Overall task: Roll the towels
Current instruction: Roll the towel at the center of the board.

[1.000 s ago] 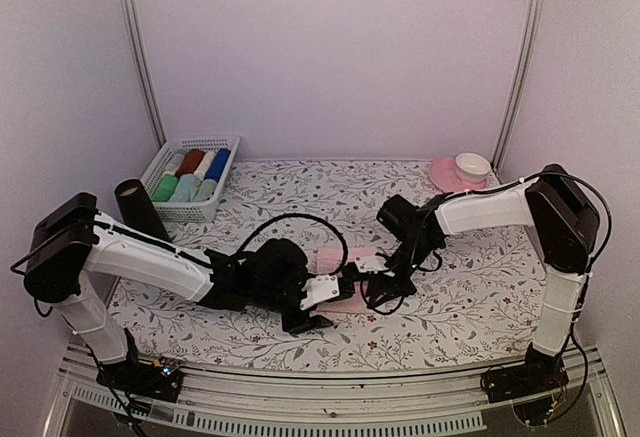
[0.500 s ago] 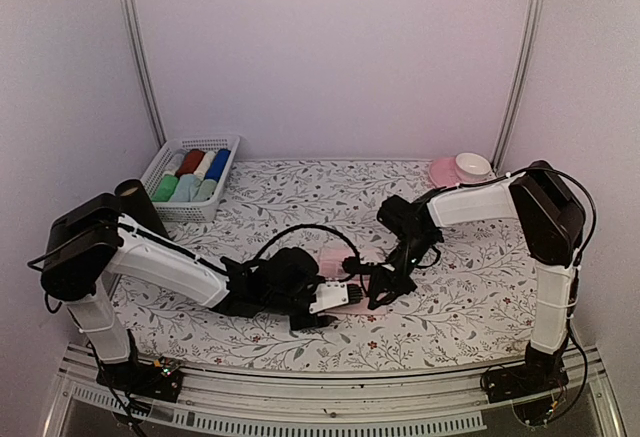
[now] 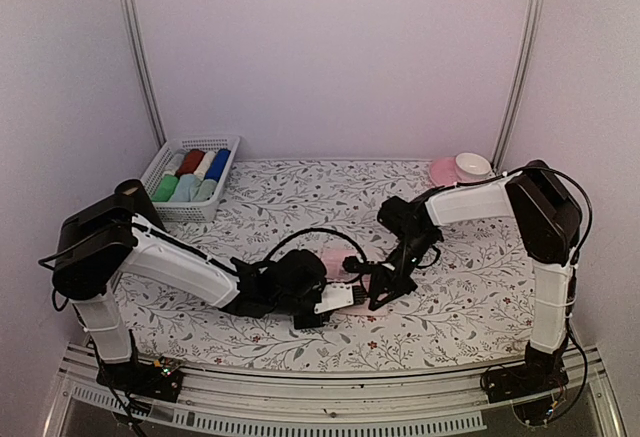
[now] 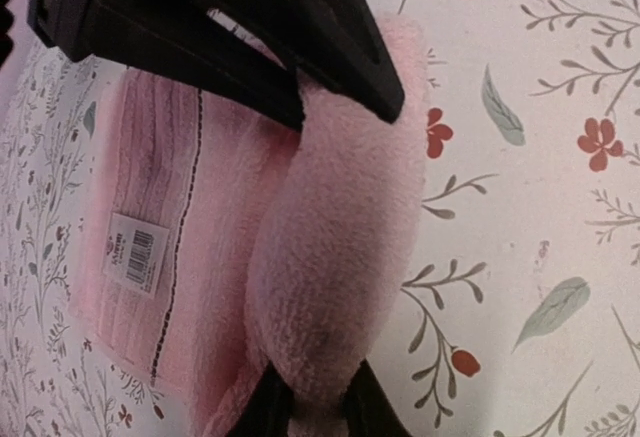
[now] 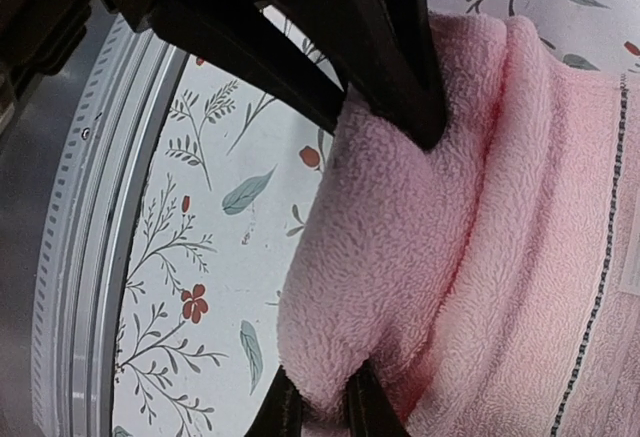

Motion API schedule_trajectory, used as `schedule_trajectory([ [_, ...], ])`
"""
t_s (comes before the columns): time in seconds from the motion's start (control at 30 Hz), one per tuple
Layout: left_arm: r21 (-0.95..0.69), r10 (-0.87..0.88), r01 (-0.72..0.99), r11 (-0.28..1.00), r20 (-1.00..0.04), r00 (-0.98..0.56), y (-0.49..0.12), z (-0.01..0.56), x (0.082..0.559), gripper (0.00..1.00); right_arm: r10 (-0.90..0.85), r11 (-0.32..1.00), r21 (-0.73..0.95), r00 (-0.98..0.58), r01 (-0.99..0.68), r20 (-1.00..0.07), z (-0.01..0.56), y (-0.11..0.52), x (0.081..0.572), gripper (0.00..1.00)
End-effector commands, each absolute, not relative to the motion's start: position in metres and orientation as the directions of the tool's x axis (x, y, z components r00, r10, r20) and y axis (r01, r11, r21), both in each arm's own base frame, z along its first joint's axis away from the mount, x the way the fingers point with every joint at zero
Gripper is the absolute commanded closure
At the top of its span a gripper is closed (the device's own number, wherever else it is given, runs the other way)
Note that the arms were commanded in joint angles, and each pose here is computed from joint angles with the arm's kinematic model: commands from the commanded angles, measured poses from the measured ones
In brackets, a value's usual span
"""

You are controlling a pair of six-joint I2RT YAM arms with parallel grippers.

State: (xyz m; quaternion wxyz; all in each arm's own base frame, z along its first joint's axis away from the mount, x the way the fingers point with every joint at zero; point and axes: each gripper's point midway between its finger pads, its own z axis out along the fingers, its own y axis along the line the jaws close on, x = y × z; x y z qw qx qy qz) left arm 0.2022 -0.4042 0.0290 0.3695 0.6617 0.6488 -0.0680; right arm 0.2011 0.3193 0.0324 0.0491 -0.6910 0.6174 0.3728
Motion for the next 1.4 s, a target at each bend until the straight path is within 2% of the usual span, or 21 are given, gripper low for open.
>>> schedule_trajectory([
  [0.0,0.347,0.837,0.936,0.060,-0.529,0.142,-0.399,0.015,0.187,0.94,-0.841,-0.213,0.429,-0.058,-0.878,-0.538,0.024,0.309,0.199,0.90],
  [0.07,0.320,0.840,0.946,0.051,-0.527,0.133,-0.399,0.016,0.183,1.00,-0.835,-0.213,0.403,-0.049,-0.890,-0.549,0.029,0.309,0.203,0.86],
  [0.27,0.174,0.866,0.984,0.049,-0.497,0.045,-0.397,0.010,0.169,1.00,-0.797,-0.216,0.201,0.054,-0.955,-0.602,0.054,0.301,0.218,0.62],
  [0.4,0.055,0.876,0.995,0.088,-0.480,-0.051,-0.394,0.005,0.165,0.98,-0.765,-0.207,0.015,0.152,-0.978,-0.626,0.072,0.296,0.226,0.54],
  [0.53,-0.050,0.862,0.989,0.142,-0.484,-0.149,-0.394,0.004,0.171,0.96,-0.729,-0.182,-0.153,0.238,-0.971,-0.642,0.092,0.292,0.234,0.52],
  [0.67,-0.160,0.842,0.972,0.174,-0.487,-0.231,-0.396,0.006,0.176,0.95,-0.679,-0.240,-0.245,0.342,-0.939,-0.649,0.099,0.285,0.217,0.47],
  [1.17,-0.331,0.835,0.913,0.239,-0.410,-0.367,-0.392,-0.011,0.189,0.93,-0.688,-0.422,-0.223,0.471,-0.879,-0.552,0.060,0.300,0.172,0.47],
  [1.37,-0.343,0.835,0.910,0.233,-0.408,-0.368,-0.391,-0.011,0.189,0.92,-0.743,-0.391,-0.239,0.458,-0.889,-0.488,0.041,0.302,0.185,0.50],
])
